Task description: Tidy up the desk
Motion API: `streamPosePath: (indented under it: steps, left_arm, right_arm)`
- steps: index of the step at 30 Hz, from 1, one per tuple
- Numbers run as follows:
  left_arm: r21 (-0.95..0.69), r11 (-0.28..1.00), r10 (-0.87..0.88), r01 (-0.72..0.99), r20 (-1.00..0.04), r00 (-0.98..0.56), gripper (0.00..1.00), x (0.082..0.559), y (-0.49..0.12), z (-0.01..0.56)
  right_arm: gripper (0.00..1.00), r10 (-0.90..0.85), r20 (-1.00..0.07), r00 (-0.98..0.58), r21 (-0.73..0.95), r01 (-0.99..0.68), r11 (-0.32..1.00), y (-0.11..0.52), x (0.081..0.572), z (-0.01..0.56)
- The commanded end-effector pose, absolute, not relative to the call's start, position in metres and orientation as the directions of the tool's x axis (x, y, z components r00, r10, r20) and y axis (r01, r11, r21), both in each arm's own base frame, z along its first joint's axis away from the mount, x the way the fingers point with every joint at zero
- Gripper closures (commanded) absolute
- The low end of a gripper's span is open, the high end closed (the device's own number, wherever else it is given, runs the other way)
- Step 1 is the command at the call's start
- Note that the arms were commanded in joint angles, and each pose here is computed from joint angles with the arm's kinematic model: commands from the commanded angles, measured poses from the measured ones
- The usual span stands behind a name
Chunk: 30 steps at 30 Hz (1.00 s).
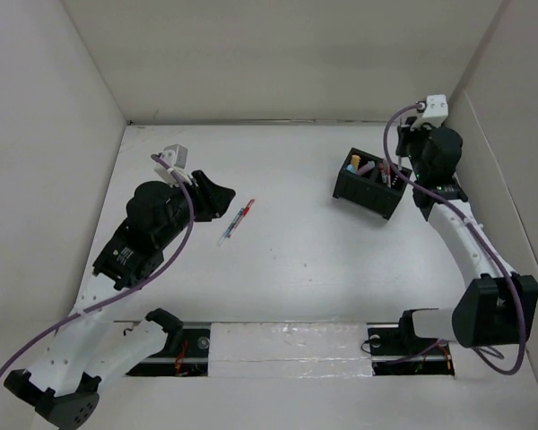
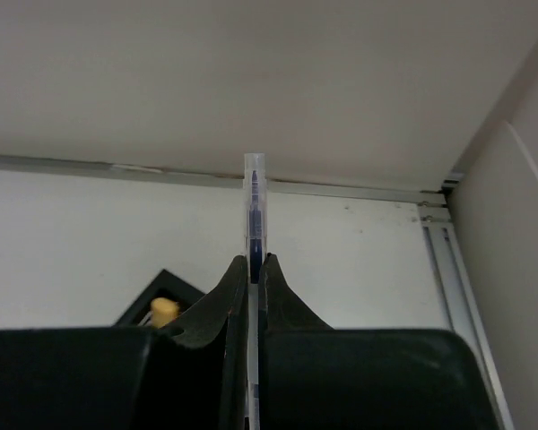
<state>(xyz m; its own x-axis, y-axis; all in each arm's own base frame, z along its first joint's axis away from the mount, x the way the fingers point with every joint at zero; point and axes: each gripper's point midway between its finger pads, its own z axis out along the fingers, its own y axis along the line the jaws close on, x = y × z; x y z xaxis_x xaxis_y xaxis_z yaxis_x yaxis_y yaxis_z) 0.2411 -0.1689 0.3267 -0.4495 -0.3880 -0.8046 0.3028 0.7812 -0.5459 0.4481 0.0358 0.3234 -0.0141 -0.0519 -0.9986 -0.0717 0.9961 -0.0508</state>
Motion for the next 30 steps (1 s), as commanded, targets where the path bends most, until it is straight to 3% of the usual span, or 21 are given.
streamPosePath:
  steps: [1,11,18,20,21,26,30]
  left_arm:
    - [-0.558,0.756,-0.415,0.342,-0.813,-0.407,0.64,0.248,-0.176,0.342]
    - [-0.558,0.757,-0.403,0.339,-0.808,-0.43,0.63,0.263,-0.188,0.339]
    - [-0.549,0.777,-0.393,0.307,-0.805,-0.445,0.63,0.264,-0.184,0.328]
    - [-0.546,0.78,-0.392,0.306,-0.807,-0.44,0.63,0.265,-0.184,0.329]
    - [-0.545,0.78,-0.392,0.308,-0.809,-0.439,0.63,0.266,-0.184,0.33]
    - [-0.537,0.783,-0.39,0.315,-0.817,-0.425,0.62,0.269,-0.185,0.339]
    - [-0.535,0.78,-0.391,0.323,-0.821,-0.415,0.62,0.268,-0.184,0.347]
  right_arm:
    - [1.0,-0.082,-0.995,0.057,-0.092,-0.206,0.974,0.034,0.463,0.321]
    - [1.0,-0.095,-0.995,0.019,-0.096,-0.306,0.947,0.013,0.505,0.285]
    - [0.99,-0.07,-0.996,-0.05,-0.053,-0.283,0.958,0.011,0.49,0.236]
    - [0.85,-0.065,-0.996,-0.055,-0.047,-0.281,0.959,0.012,0.486,0.232]
    - [0.73,-0.061,-0.996,-0.064,-0.042,-0.275,0.96,0.011,0.482,0.227]
    - [0.49,-0.069,-0.997,0.028,-0.074,-0.254,0.965,0.01,0.466,0.272]
    - [0.48,-0.063,-0.995,0.077,-0.082,-0.265,0.961,0.023,0.456,0.305]
